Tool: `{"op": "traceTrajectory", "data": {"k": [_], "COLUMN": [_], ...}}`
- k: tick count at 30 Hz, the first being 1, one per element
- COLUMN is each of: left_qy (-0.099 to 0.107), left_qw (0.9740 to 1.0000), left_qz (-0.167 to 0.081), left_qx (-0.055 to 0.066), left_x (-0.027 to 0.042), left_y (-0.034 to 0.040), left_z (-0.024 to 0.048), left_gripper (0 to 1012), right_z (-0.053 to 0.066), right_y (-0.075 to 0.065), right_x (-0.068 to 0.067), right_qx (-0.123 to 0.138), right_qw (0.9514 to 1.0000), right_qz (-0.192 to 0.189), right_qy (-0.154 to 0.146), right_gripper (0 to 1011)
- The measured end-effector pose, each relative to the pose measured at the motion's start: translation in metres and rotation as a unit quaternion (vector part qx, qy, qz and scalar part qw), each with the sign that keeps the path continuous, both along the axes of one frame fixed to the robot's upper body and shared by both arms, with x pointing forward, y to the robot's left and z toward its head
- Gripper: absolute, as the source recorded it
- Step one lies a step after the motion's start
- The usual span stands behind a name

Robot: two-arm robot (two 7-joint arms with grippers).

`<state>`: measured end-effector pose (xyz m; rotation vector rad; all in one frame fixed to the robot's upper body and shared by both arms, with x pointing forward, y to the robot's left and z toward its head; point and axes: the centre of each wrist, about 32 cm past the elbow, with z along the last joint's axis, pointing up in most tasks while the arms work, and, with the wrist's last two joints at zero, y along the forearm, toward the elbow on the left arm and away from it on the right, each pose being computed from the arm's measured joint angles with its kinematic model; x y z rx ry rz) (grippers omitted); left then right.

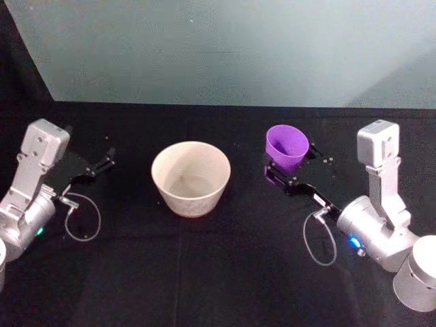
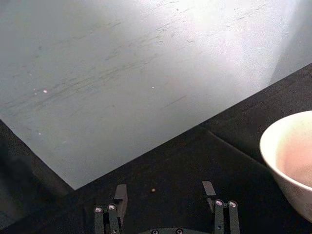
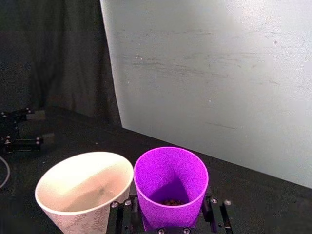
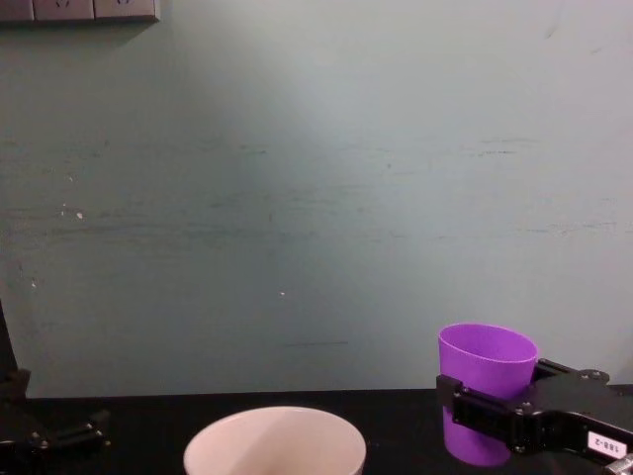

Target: Pick up the cup and pour the mung beans from the cup into the bowl.

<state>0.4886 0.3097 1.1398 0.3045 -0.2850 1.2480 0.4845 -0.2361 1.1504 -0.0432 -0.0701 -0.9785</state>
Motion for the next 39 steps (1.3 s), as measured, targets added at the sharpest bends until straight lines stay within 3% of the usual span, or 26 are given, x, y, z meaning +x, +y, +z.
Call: {"op": "traceTrajectory", "data": {"k": [39], "left_qy": [0.0], "left_qw": [1.0], "left_qz": [0.0], "left_qx": [0.0], "left_x": [0.0], "left_y": [0.0], "left_z": [0.0], "left_gripper": [1000], "right_z": [0.0], "right_y": [0.0], "right_x": [0.0], "right_qx": [0.0], "right_qw": [1.0], "right_qz": [0.0], "right_qy": [0.0], "right_gripper": [723]}}
